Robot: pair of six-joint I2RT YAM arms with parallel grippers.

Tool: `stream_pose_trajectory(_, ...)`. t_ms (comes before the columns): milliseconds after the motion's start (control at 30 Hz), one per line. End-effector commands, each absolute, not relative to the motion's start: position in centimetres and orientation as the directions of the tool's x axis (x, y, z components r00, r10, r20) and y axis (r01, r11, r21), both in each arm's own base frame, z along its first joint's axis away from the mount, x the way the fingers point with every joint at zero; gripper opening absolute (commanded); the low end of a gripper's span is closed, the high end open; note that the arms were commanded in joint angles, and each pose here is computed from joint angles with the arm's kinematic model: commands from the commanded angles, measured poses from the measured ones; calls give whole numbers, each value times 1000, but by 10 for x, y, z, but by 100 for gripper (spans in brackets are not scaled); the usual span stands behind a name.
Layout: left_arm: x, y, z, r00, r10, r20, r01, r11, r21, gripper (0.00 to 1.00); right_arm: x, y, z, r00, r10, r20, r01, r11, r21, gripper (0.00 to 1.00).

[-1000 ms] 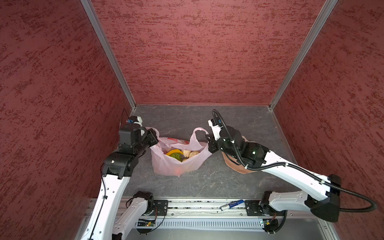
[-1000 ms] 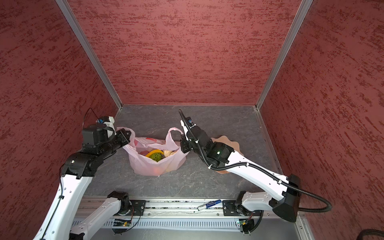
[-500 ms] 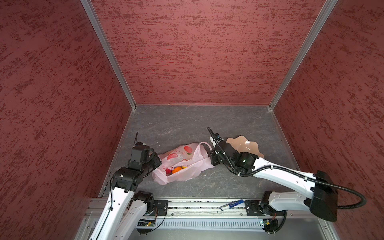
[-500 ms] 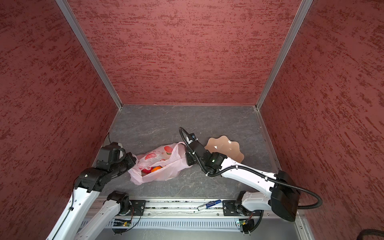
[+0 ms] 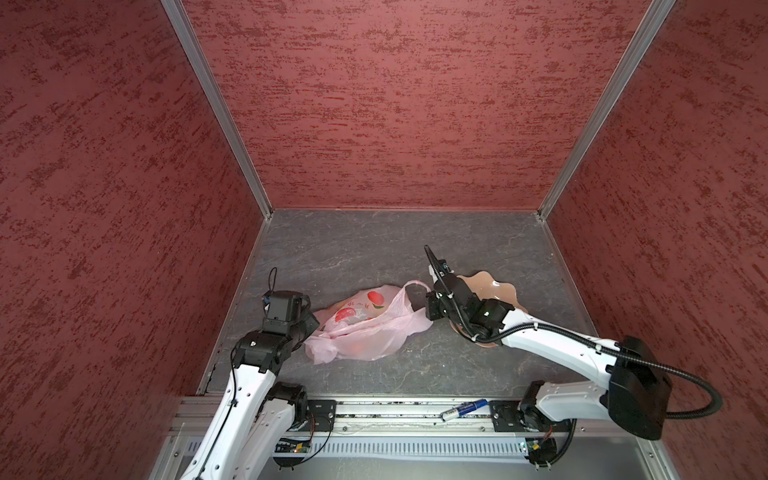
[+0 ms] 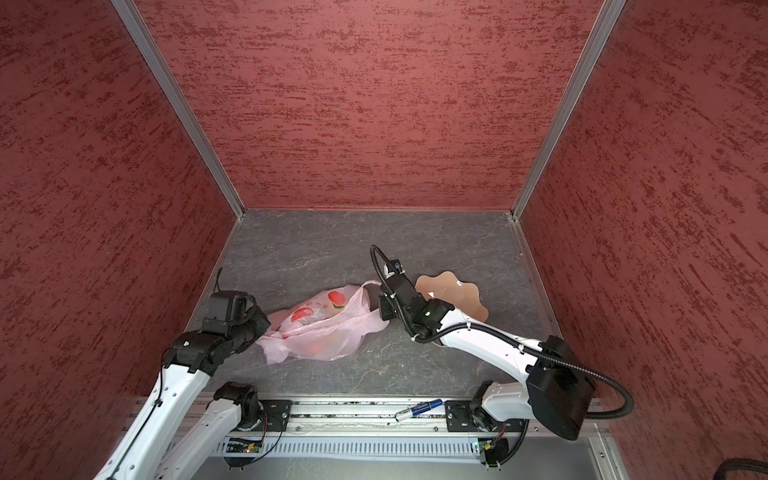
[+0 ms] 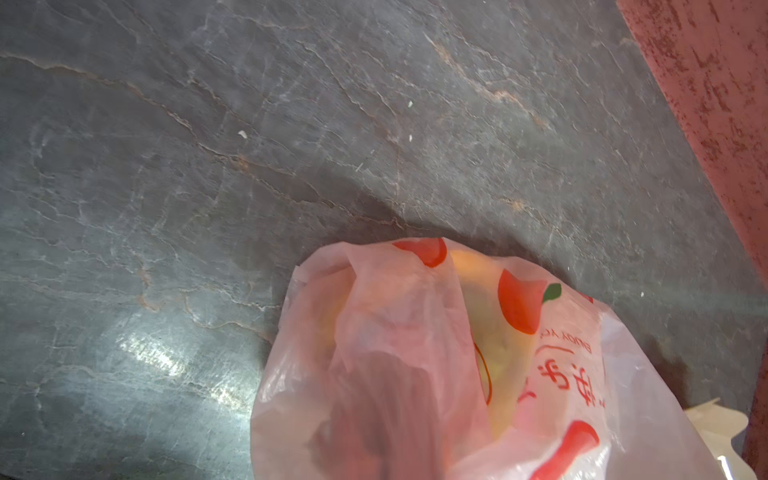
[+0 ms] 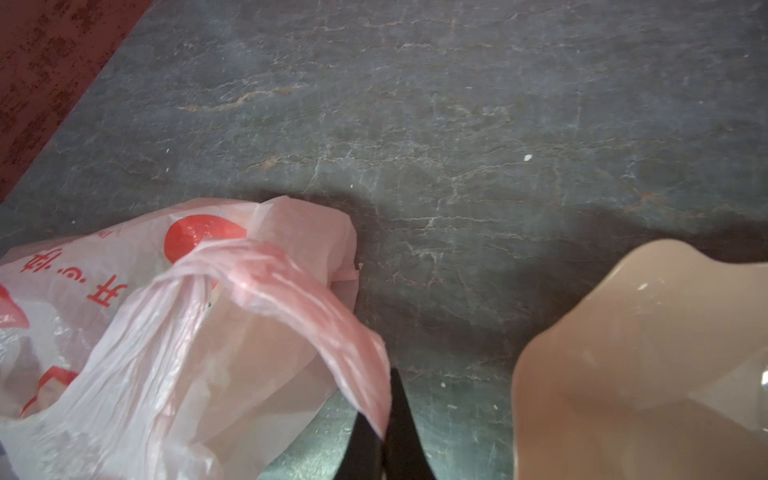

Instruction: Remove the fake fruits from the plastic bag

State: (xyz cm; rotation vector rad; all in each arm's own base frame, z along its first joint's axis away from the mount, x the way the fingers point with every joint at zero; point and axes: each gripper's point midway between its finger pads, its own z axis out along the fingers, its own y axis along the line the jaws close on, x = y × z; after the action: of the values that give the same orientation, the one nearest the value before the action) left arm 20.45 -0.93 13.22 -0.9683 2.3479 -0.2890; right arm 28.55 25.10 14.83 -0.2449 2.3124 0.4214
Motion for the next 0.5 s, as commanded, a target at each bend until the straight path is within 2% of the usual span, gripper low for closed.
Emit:
stream_pose_trajectory(0, 219, -3, 136, -523, -726, -448, -583, 687, -434, 4, 298, 248, 152, -670, -25, -742, -294, 927, 234, 3)
stream_pose_trajectory(300, 236, 1, 129, -504, -773, -385, -599, 634, -489, 12, 316, 258, 145, -685, -43, -727, -307, 922, 235, 3)
stream_pose_trajectory(467, 241, -6, 159, -523, -769, -368, -531, 632, -564, 31, 319, 270, 166, -674, -41, -738, -345, 901, 264, 7)
